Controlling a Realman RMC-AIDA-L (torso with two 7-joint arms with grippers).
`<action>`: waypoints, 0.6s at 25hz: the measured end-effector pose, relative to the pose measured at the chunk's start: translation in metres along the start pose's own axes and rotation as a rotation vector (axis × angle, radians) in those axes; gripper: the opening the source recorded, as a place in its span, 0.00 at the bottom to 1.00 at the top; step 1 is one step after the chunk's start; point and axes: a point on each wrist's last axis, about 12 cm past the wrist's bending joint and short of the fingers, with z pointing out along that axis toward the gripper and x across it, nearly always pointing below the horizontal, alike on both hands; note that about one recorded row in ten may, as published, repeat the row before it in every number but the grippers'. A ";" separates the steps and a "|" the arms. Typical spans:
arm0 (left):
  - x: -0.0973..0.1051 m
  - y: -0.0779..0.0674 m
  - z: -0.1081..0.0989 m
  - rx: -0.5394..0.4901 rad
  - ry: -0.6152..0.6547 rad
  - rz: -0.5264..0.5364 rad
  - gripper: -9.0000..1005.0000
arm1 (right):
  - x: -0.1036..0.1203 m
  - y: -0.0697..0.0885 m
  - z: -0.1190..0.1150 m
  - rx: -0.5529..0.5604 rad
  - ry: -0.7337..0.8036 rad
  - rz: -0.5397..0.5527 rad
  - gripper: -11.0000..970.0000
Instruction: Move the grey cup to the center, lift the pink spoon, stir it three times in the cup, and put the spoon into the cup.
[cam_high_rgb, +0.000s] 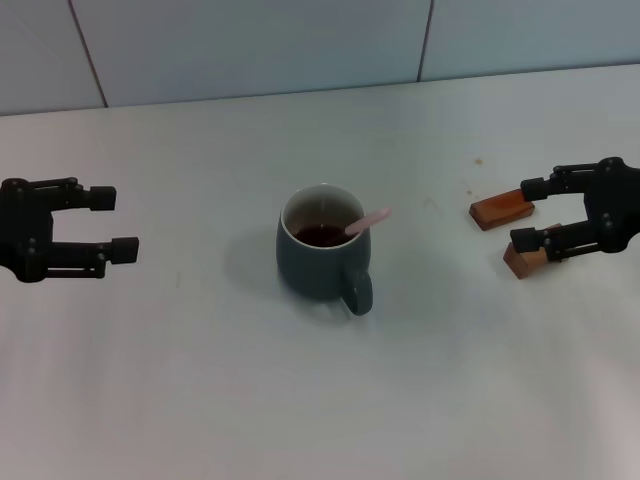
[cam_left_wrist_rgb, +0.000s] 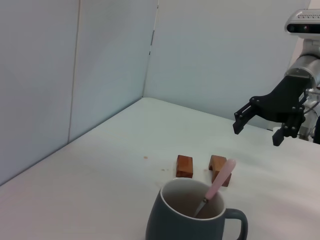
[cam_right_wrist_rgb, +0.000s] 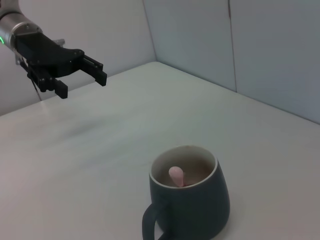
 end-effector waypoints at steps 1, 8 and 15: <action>0.000 0.000 0.000 0.000 0.000 0.000 0.83 | 0.000 0.000 0.000 0.000 -0.001 0.000 0.86; 0.001 -0.001 0.001 0.012 0.013 0.000 0.83 | 0.000 0.000 0.000 -0.001 -0.003 0.001 0.86; -0.002 -0.001 0.002 0.019 0.026 0.005 0.83 | 0.000 0.001 0.000 -0.005 -0.004 0.002 0.86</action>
